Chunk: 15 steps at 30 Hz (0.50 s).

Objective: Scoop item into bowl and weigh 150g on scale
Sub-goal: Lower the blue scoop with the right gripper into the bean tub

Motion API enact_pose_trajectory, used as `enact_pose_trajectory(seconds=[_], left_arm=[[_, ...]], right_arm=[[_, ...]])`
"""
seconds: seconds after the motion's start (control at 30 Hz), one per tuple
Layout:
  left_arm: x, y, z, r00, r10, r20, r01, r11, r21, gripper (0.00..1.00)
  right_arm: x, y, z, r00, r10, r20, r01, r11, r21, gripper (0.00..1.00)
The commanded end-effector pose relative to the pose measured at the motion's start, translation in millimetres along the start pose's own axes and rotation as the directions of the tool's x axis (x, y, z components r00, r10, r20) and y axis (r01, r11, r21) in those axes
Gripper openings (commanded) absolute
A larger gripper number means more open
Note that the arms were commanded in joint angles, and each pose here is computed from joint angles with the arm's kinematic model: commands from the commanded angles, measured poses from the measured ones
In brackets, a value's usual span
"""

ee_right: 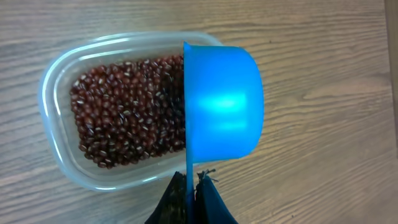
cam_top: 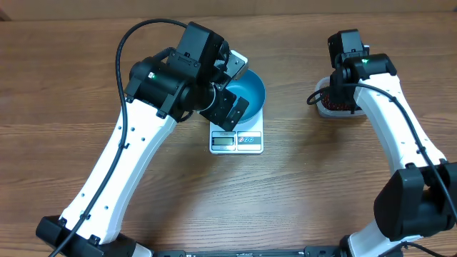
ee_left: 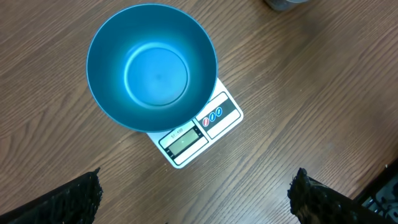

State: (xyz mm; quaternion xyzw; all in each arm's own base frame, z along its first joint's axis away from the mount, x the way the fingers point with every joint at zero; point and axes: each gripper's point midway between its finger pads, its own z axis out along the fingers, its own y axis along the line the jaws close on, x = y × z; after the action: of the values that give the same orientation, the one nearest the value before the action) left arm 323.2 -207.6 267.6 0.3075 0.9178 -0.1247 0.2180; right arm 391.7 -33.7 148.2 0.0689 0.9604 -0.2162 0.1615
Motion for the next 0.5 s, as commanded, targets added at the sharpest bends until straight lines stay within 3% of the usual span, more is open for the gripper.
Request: enact_pose_trajectory(seconds=[0.0, 0.47], left_arm=[[1.7, -0.2, 5.8, 1.0, 0.015, -0.013, -0.014, 1.0, 0.012, 1.0], [1.7, -0.2, 5.8, 1.0, 0.015, -0.013, -0.014, 1.0, 0.012, 1.0]], right_arm=[[-6.4, -0.6, 2.6, 1.0, -0.009, 0.001, 0.009, 1.0, 0.027, 0.04], [-1.0, 8.7, 6.7, 0.999, -0.021, -0.028, 0.02, 1.0, -0.016, 0.04]])
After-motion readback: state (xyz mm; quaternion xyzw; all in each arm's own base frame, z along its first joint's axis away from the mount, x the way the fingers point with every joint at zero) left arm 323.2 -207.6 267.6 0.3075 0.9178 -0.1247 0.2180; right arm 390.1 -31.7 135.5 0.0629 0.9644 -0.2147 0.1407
